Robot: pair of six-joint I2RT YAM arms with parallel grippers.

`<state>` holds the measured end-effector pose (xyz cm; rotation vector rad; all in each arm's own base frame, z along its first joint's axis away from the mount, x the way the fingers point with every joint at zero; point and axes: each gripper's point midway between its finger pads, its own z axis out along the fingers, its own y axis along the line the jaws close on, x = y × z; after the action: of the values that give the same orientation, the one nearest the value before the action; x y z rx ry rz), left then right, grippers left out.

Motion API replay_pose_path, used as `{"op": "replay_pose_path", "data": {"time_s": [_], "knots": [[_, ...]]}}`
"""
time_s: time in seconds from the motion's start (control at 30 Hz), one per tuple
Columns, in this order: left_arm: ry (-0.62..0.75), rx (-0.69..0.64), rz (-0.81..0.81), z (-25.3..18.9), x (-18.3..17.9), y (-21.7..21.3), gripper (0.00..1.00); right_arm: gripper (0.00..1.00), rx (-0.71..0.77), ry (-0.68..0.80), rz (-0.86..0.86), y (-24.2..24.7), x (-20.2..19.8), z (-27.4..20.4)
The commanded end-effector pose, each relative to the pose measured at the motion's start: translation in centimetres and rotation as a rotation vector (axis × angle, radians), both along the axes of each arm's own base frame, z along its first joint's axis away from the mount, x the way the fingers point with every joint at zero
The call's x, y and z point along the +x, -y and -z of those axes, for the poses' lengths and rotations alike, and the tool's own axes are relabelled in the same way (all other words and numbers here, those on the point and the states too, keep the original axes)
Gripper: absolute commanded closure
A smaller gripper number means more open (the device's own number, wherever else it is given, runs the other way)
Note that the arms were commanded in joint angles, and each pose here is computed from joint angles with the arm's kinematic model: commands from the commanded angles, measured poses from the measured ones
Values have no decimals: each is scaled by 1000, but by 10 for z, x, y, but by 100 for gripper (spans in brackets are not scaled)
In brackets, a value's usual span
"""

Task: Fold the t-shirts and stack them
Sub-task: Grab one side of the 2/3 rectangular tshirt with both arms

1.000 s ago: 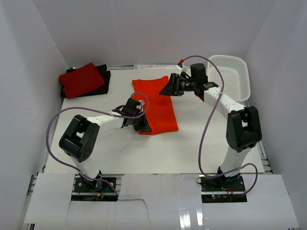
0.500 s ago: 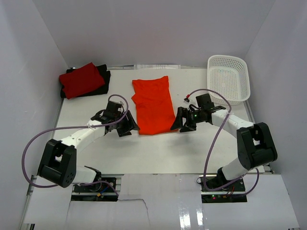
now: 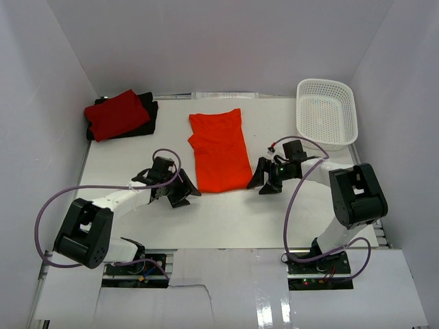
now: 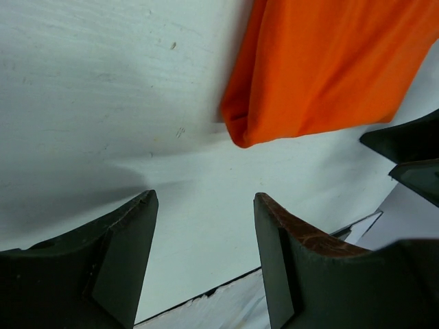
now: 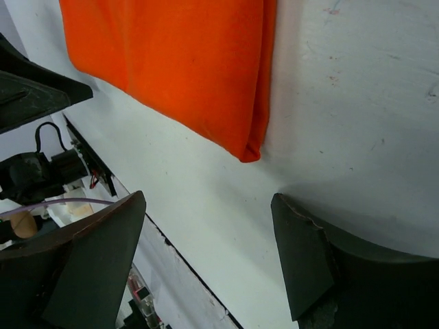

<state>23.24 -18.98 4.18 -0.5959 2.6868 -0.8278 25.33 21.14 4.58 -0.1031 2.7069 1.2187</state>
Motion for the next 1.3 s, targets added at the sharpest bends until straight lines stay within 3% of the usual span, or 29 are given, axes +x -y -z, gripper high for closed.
{"op": "replay_pose_path", "data": {"time_s": [0.0, 0.37, 1.03, 1.07, 1.2, 1.27], "knots": [[52, -64, -71, -10, 13, 6, 32, 20, 83, 17, 37, -10, 11, -2], [32, -54, -151, 3, 23, 3, 32, 34, 106, 30, 177, -10, 23, 14], [63, -19, -160, 1, 37, 2, 33, 41, 34, 97, 208, -4, 45, 21], [61, -16, -160, 2, 37, 1, 33, 43, 32, 96, 209, -3, 46, 22], [64, -14, -158, 1, 40, 2, 33, 68, 14, 89, 207, -1, 44, 25], [60, -10, -159, 3, 40, 2, 33, 69, 10, 86, 204, 0, 43, 26]]}}
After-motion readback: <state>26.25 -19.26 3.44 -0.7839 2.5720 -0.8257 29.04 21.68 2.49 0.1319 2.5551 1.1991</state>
